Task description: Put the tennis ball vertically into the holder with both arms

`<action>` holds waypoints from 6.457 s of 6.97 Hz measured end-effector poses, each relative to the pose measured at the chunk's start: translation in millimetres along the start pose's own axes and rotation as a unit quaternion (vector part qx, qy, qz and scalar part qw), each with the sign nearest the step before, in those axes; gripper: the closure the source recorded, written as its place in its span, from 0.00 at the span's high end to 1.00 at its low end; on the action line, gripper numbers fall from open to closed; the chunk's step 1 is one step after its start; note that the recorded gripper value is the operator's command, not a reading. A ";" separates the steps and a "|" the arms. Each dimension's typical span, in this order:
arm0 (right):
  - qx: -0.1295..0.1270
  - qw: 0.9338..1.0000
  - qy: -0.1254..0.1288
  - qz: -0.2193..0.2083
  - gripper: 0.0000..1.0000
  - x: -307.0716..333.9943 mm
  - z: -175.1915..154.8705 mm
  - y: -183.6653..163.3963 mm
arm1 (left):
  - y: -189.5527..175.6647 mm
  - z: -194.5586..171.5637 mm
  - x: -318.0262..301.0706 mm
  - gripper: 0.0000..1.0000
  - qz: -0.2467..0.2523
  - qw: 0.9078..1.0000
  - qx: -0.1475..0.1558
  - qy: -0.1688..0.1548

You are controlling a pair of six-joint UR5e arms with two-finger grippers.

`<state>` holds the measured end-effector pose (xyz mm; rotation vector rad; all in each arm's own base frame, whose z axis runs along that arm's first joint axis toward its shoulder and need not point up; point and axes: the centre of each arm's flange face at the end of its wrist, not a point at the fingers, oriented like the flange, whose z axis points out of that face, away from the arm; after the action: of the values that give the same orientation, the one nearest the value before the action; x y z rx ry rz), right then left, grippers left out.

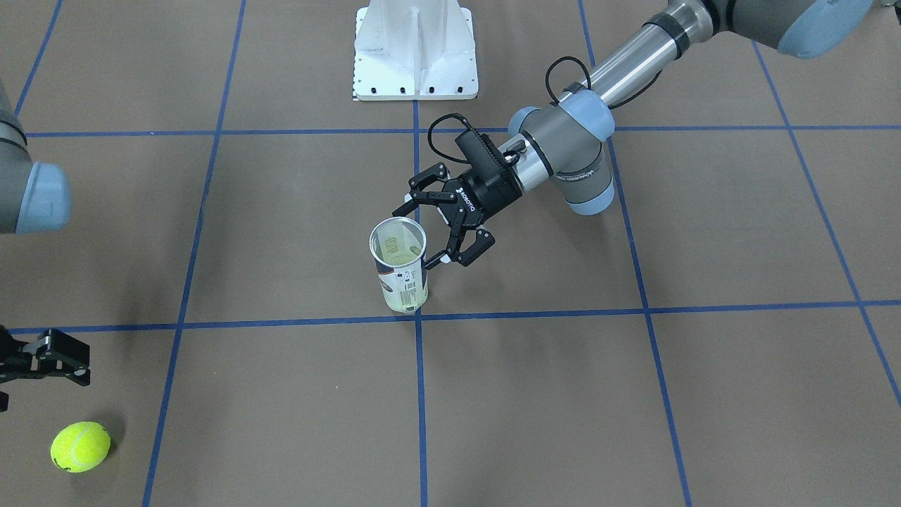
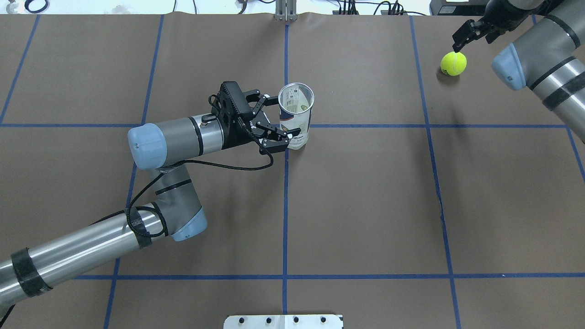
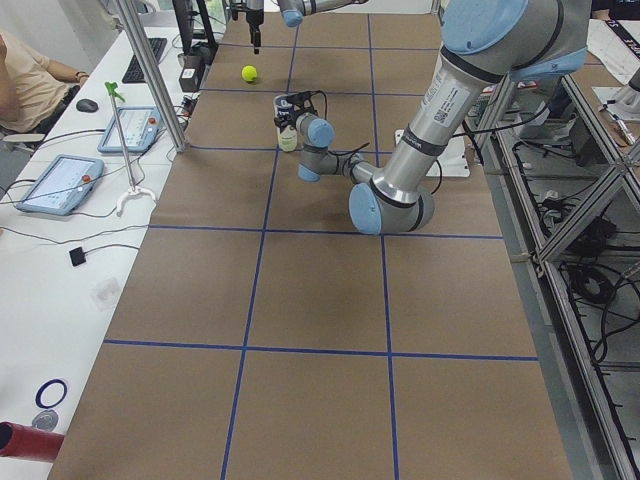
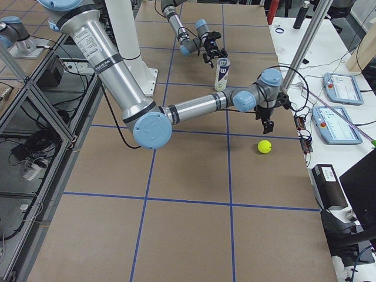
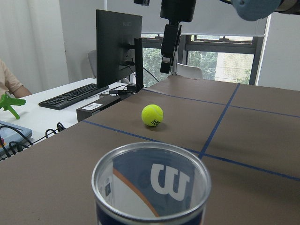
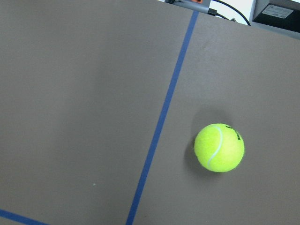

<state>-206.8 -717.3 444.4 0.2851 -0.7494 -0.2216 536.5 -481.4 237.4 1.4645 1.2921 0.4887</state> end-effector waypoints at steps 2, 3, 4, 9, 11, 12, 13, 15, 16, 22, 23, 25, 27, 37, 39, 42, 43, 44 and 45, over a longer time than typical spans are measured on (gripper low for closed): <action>0.007 0.999 0.037 -0.012 1.00 31.5 47.9 -2.9 | 0.4 0.1 0.1 0.99 0.000 1.000 -0.001 0.000; 0.005 0.998 0.052 -0.018 1.00 29.4 67.2 -5.0 | 0.4 0.0 0.2 0.99 0.000 1.000 0.000 0.001; 0.003 0.998 0.064 -0.025 1.00 19.7 83.1 -7.5 | 0.6 0.0 0.1 0.99 0.000 1.000 0.000 0.001; -0.007 0.993 0.107 -0.042 0.00 -16.6 126.3 -7.9 | 1.8 -0.4 -0.3 0.99 0.000 1.000 -0.001 0.000; 0.001 0.994 0.107 -0.033 0.00 -21.8 122.8 -10.7 | 2.5 -0.7 -0.6 0.99 0.000 1.000 -0.002 0.000; 0.013 0.995 0.096 -0.018 0.00 -31.8 110.7 -16.8 | 2.7 -0.8 -0.7 0.99 0.000 1.000 -0.002 0.000; 0.025 0.997 0.072 0.010 0.00 -47.6 95.1 -22.6 | 2.8 -0.9 -0.7 0.99 0.000 1.000 -0.002 0.000; 0.039 0.997 0.005 0.069 0.00 -89.0 54.2 -30.6 | 3.1 -0.9 -0.8 0.99 0.000 1.000 -0.002 0.000; 0.039 0.994 -0.022 0.100 0.00 -116.5 27.1 -31.9 | 3.2 -0.9 -0.8 0.99 0.000 1.000 -0.002 0.000; 0.004 0.967 -0.111 0.230 0.00 -352.9 -107.0 23.1 | 4.3 -0.1 -1.4 0.99 0.000 1.000 -0.004 -0.001; -0.005 0.965 -0.103 0.243 0.00 -394.9 -125.3 23.7 | 5.4 0.2 -1.5 0.99 0.000 1.000 -0.005 -0.001; -0.012 0.965 -0.077 0.252 0.53 -450.3 -144.2 27.8 | 5.6 0.5 -1.3 0.99 0.000 1.000 -0.005 -0.001; -0.009 0.966 -0.064 0.250 1.00 -463.5 -142.1 32.3 | 5.4 0.9 -0.8 0.99 0.000 1.000 -0.005 0.000; -0.003 0.989 -0.034 0.147 1.00 -374.8 -126.2 28.1 | 0.0 1.0 -2.0 0.99 0.001 1.000 0.004 -0.006; -0.012 0.995 -0.022 0.101 1.00 -293.2 -122.3 21.5 | -7.0 -3.9 -7.2 0.99 0.002 1.000 0.021 -0.009; -0.033 0.999 0.006 0.040 1.00 -166.3 -109.1 28.4 | -14.5 -28.1 -30.1 0.99 0.004 0.998 0.060 -0.013; -0.043 0.999 0.009 0.023 1.00 -121.3 -106.9 31.5 | -11.7 -42.7 -39.6 0.99 0.000 0.997 0.077 -0.012; -0.054 0.998 0.011 0.009 1.00 -75.3 -104.5 38.9 | -8.1 -61.8 -51.6 0.99 -0.006 0.996 0.091 -0.014; -0.064 0.998 0.013 0.001 1.00 -29.2 -101.9 49.3 | -2.9 -85.7 -65.0 0.99 -0.007 0.995 0.097 -0.020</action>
<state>-152.0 -644.5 371.1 0.1650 -0.7068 -0.2630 442.5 -502.2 285.6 1.6159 1.3465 0.3286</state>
